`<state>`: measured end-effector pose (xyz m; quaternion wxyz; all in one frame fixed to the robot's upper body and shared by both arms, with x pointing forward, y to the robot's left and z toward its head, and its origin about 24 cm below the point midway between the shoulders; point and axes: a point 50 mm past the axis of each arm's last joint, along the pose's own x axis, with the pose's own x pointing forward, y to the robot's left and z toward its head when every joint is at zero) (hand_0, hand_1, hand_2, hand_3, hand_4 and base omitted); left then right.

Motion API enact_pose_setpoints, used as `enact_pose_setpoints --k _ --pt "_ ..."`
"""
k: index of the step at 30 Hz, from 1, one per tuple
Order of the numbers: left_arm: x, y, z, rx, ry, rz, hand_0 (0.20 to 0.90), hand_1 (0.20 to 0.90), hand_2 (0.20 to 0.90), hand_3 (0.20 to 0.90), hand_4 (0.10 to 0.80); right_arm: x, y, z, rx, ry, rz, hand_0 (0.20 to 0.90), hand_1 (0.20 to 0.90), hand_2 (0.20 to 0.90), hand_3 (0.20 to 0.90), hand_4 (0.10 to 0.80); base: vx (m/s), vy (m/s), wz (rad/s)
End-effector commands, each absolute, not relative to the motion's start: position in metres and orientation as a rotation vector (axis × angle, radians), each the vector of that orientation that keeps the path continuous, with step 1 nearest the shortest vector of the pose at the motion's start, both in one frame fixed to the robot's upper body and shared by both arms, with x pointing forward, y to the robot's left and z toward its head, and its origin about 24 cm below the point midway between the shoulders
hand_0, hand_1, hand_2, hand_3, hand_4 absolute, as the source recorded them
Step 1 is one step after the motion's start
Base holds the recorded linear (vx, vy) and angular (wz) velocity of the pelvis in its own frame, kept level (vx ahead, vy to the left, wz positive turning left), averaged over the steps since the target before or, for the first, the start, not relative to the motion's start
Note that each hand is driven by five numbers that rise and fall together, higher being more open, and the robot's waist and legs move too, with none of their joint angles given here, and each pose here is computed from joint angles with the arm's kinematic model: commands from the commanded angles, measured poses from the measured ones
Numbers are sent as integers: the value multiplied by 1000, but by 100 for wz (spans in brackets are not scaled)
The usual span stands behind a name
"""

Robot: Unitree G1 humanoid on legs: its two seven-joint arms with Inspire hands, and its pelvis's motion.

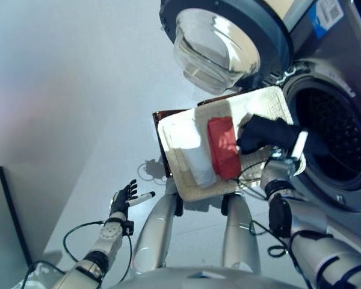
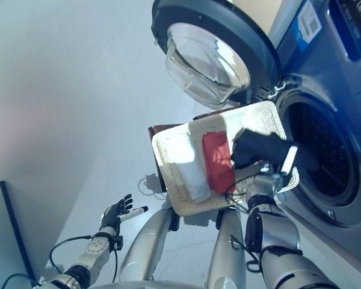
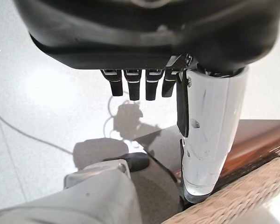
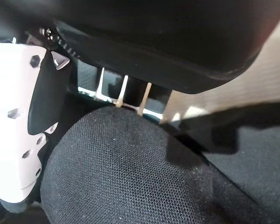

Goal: Pick up the clothes and place them into the washing machine

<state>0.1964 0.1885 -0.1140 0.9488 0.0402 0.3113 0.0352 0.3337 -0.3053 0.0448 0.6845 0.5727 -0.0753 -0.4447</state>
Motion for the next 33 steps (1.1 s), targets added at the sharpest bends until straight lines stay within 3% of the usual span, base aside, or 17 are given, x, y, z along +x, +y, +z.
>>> enact_pose_setpoints --k 1,7,12,15,18,19,22,23,24,27,33 --pt "188 198 -115 82 618 116 900 900 900 900 800 334 -362 139 1099 -537 -947 200 200 200 200 300 6 42 -9" --pt "182 200 -116 75 614 109 900 900 900 900 800 321 -396 253 892 -806 -893 200 200 200 200 300 -4 8 -10" --pt "170 215 -117 128 633 119 900 900 900 900 800 264 -417 374 634 -1143 -916 200 200 200 200 300 -7 -6 1" --pt "168 217 -116 145 626 128 900 900 900 900 800 243 -417 401 585 -1240 -920 200 200 200 200 300 10 27 6" --pt "171 213 -116 138 623 134 900 900 900 900 800 258 -425 369 622 -1129 -979 208 208 208 208 306 4 30 -10" --pt "171 211 -117 143 627 125 900 900 900 900 800 268 -429 349 641 -1043 -1002 900 900 900 900 800 -3 23 -4" --pt "179 202 -116 103 619 124 900 900 900 900 800 304 -417 295 692 -820 -967 900 900 900 900 800 0 37 -7" --pt "182 192 -118 97 627 95 900 900 900 900 800 322 -405 252 752 -681 -971 900 900 900 900 800 0 21 -9" --pt "181 193 -118 100 628 97 900 900 900 900 800 322 -405 249 754 -679 -971 900 900 900 900 800 9 22 -7" --pt "183 184 -120 90 646 69 900 900 900 900 800 347 -365 161 813 -373 -925 900 900 900 900 800 3 -11 -7" --pt "184 188 -120 119 644 59 900 900 900 900 800 359 -306 87 776 -83 -799 900 900 900 900 800 -5 -52 -2"
